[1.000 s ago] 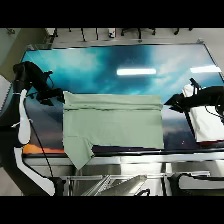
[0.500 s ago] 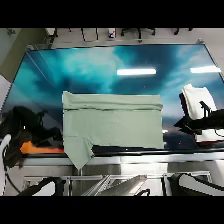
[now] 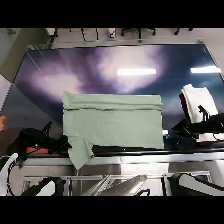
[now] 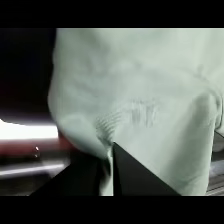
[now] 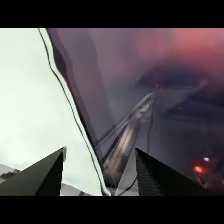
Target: Fold the shirts.
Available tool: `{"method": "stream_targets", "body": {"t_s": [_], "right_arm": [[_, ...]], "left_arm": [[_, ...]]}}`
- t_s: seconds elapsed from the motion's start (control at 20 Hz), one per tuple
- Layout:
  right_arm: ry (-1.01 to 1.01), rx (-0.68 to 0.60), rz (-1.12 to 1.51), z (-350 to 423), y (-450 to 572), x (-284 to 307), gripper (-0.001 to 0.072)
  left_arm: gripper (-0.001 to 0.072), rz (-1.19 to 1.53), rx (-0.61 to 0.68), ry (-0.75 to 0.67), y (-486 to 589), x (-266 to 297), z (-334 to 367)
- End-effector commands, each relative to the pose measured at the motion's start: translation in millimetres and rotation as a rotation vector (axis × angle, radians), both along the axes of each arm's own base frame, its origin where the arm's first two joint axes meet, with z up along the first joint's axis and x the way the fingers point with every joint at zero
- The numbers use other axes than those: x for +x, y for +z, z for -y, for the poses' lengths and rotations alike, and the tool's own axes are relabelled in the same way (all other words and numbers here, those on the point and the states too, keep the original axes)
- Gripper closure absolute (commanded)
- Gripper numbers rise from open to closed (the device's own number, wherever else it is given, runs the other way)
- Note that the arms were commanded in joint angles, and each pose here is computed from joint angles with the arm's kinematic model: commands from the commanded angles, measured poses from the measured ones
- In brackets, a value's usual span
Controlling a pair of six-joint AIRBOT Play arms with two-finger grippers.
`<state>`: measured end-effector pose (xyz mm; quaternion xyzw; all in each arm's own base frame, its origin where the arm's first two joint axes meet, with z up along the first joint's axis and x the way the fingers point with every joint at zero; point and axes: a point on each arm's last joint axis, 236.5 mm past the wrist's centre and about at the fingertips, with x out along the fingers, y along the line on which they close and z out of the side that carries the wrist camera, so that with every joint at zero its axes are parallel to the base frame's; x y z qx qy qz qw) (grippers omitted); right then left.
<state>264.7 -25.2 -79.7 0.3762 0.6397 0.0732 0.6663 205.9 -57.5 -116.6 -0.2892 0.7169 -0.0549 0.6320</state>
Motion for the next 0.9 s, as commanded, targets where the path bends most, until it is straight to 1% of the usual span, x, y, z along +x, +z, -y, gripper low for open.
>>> {"method": "stream_targets", "body": {"t_s": [0.0, 0.1, 0.3, 0.55, 0.6, 0.65, 0.75, 0.85], "right_arm": [[-0.006, 0.042, -0.027, -14.7, -7.5, -9.2, 0.0210], [0.010, 0.056, -0.058, -27.7, -17.3, -19.2, 0.0210], [0.090, 0.101, -0.139, -57.3, -34.2, -37.0, 0.0211], [0.198, 0.091, -0.168, -93.6, -51.3, -37.3, 0.0217], [0.209, 0.107, -0.155, -101.5, -49.7, -34.8, 0.0354], [0.223, 0.131, -0.131, -109.2, -44.9, -31.8, 0.0593], [0.210, 0.173, -0.111, -115.0, -33.5, -26.7, 0.0689], [0.180, 0.161, -0.085, -107.0, -22.6, -20.5, 0.0692]], "left_arm": [[0.0606, 0.002, -0.019, -0.001, 0.4, 20.3, -0.9], [0.0693, -0.007, -0.040, -0.030, 7.9, 23.7, 0.7], [0.0693, 0.029, -0.043, -0.074, 28.2, 23.5, 1.5], [0.0693, 0.140, -0.024, -0.103, 65.2, 22.1, 4.1], [0.0693, 0.164, -0.019, -0.108, 72.3, 21.5, 4.5], [0.0693, 0.187, -0.014, -0.114, 79.7, 20.2, 5.2], [0.0693, 0.224, -0.005, -0.125, 91.3, 17.4, 6.0], [0.0693, 0.218, 0.028, -0.132, 95.9, 8.7, 0.9]]}}
